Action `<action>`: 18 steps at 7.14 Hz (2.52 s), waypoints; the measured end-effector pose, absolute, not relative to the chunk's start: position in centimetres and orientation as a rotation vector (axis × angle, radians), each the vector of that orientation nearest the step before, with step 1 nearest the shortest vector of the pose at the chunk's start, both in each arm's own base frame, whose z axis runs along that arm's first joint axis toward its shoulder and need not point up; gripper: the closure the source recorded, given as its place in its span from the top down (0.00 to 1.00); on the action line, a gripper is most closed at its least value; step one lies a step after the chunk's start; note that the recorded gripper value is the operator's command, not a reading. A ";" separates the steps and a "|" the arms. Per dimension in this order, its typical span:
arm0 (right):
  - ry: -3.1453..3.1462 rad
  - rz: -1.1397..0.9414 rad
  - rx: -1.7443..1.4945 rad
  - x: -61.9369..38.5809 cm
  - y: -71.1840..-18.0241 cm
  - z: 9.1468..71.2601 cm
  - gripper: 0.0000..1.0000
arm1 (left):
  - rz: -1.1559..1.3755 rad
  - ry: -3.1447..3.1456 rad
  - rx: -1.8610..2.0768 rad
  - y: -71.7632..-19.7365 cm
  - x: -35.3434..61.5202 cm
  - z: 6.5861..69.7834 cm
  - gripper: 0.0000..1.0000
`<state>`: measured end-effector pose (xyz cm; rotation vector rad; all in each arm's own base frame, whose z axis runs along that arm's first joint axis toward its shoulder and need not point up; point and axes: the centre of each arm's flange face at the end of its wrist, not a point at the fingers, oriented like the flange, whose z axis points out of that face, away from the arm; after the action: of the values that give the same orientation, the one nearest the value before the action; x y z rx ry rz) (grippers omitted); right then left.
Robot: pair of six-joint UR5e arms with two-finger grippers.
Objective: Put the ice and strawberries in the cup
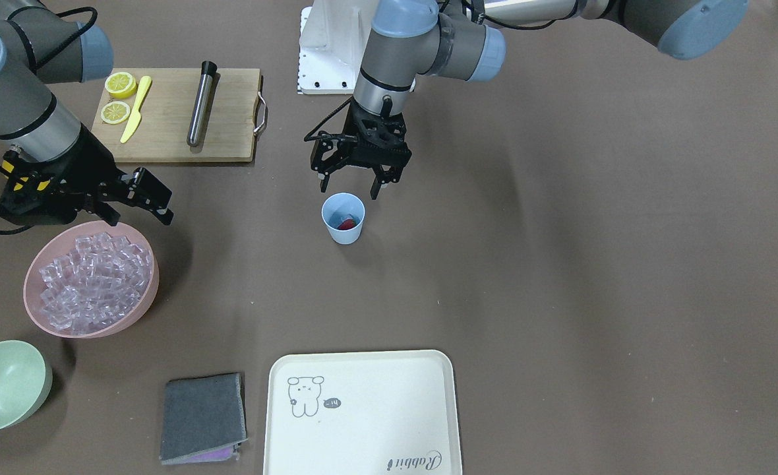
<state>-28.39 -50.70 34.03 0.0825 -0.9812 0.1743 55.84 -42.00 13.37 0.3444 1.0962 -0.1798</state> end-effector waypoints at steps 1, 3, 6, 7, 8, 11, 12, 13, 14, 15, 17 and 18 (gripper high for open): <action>-0.981 0.167 0.090 -27.9 -50.9 34.1 0.99 | -0.157 1.071 0.385 -44.5 53.4 14.0 0.98; -0.975 0.145 0.111 -26.0 -51.7 34.6 0.99 | -0.064 0.975 0.497 -49.9 47.7 17.8 0.98; -0.931 0.075 0.144 -19.7 -53.8 39.8 0.99 | -0.037 0.883 0.632 -54.8 39.3 26.4 0.98; -0.904 0.040 0.158 -15.9 -54.6 43.3 0.99 | -0.061 0.842 0.622 -56.1 36.7 29.3 0.98; -0.870 -0.006 0.170 -11.2 -55.3 47.5 0.99 | -0.050 0.808 0.568 -57.3 32.6 33.2 0.98; -0.718 -0.095 0.107 3.9 -55.2 57.5 0.99 | 0.113 0.708 0.430 -58.0 12.2 47.8 0.98; -0.684 -0.090 0.062 7.4 -54.4 58.9 0.99 | 0.127 0.700 0.395 -57.1 5.1 50.9 0.98; -0.677 -0.067 0.020 9.4 -53.4 60.1 0.99 | 0.140 0.687 0.363 -56.0 -1.1 53.3 0.98; -0.680 -0.042 -0.010 10.4 -52.2 61.3 0.99 | 0.147 0.674 0.321 -54.7 -5.4 55.1 0.98; -0.682 -0.026 -0.024 10.9 -51.6 61.8 0.99 | 0.139 0.670 0.279 -53.8 -7.7 56.3 0.98; -0.680 -0.011 -0.040 11.1 -51.3 62.4 0.99 | 0.121 0.676 0.215 -52.3 -8.7 59.2 0.98; -0.679 -0.007 -0.044 11.2 -51.3 62.6 0.99 | 0.108 0.680 0.176 -51.0 -8.7 61.6 0.98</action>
<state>11.16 -51.27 62.58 -0.0441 -0.6789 -0.0067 -8.70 -50.97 61.58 0.1764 0.6804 0.1079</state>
